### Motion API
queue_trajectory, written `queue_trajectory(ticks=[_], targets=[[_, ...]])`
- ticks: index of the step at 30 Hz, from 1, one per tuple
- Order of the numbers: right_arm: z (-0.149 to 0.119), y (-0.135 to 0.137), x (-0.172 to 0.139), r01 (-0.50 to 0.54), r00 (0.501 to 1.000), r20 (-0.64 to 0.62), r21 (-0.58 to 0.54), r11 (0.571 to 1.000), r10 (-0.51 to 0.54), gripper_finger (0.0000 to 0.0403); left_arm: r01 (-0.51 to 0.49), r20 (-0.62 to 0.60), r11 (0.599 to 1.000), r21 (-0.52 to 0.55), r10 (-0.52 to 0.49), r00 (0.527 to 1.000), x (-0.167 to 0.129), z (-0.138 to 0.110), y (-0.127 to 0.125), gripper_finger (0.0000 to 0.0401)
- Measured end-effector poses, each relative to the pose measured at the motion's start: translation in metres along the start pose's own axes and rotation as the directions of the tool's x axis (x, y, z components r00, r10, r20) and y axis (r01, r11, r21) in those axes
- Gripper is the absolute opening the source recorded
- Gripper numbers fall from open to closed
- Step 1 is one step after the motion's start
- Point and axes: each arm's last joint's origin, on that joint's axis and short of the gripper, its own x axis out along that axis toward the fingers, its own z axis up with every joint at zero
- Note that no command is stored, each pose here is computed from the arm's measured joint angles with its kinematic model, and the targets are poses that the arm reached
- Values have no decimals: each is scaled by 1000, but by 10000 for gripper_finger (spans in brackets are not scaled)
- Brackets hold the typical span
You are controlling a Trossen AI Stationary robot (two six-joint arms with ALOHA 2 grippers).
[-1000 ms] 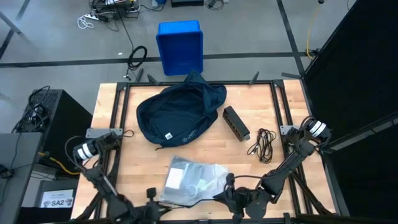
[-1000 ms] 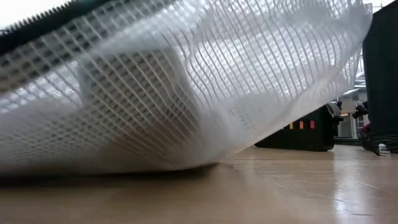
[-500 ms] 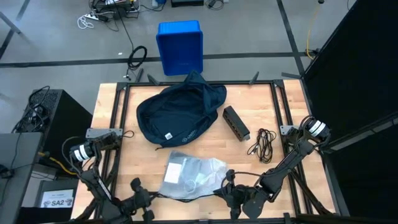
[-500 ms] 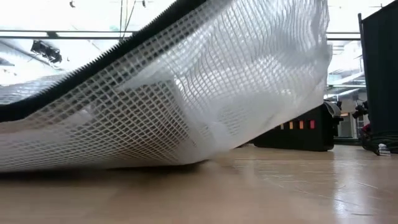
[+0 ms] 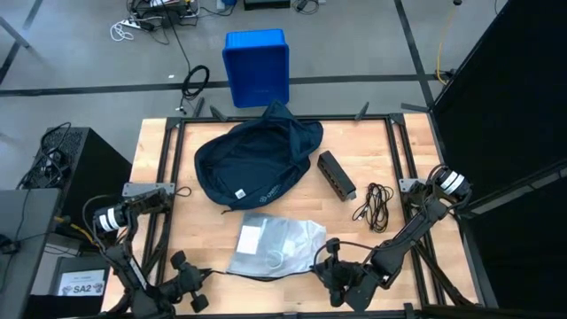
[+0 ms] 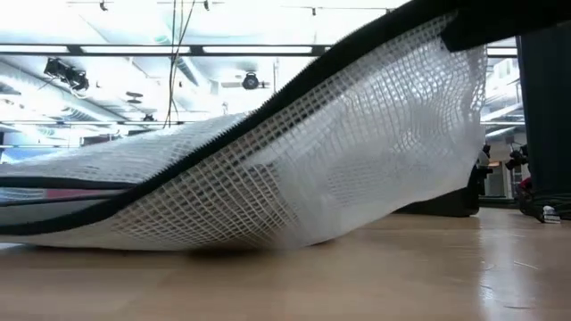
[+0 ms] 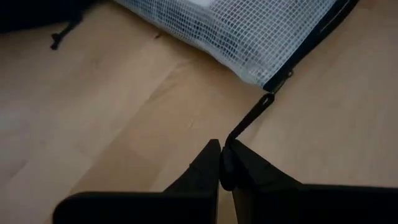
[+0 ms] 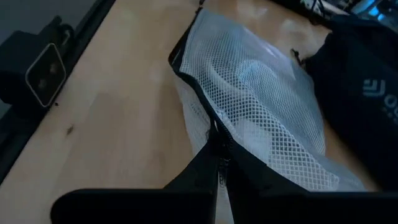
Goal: Unpack backpack
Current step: Open the white white mesh envelope
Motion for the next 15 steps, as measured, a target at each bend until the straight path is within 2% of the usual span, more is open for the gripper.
queue_trajectory(ticks=[7, 12, 15], targets=[[0, 0, 0, 0, 1000, -3, 7, 1000, 0, 0, 55, 133, 998, -12, -53, 990, 0, 11, -8, 11], [0, 0, 0, 1, 1000, -2, 10, 1000, -1, 0, 75, 178, 991, 107, -93, 980, -16, 30, -27, 29], [0, -2, 2, 3, 1000, -4, 17, 1000, -3, 0, 84, 202, 986, 143, -113, 973, -27, 41, -36, 50]])
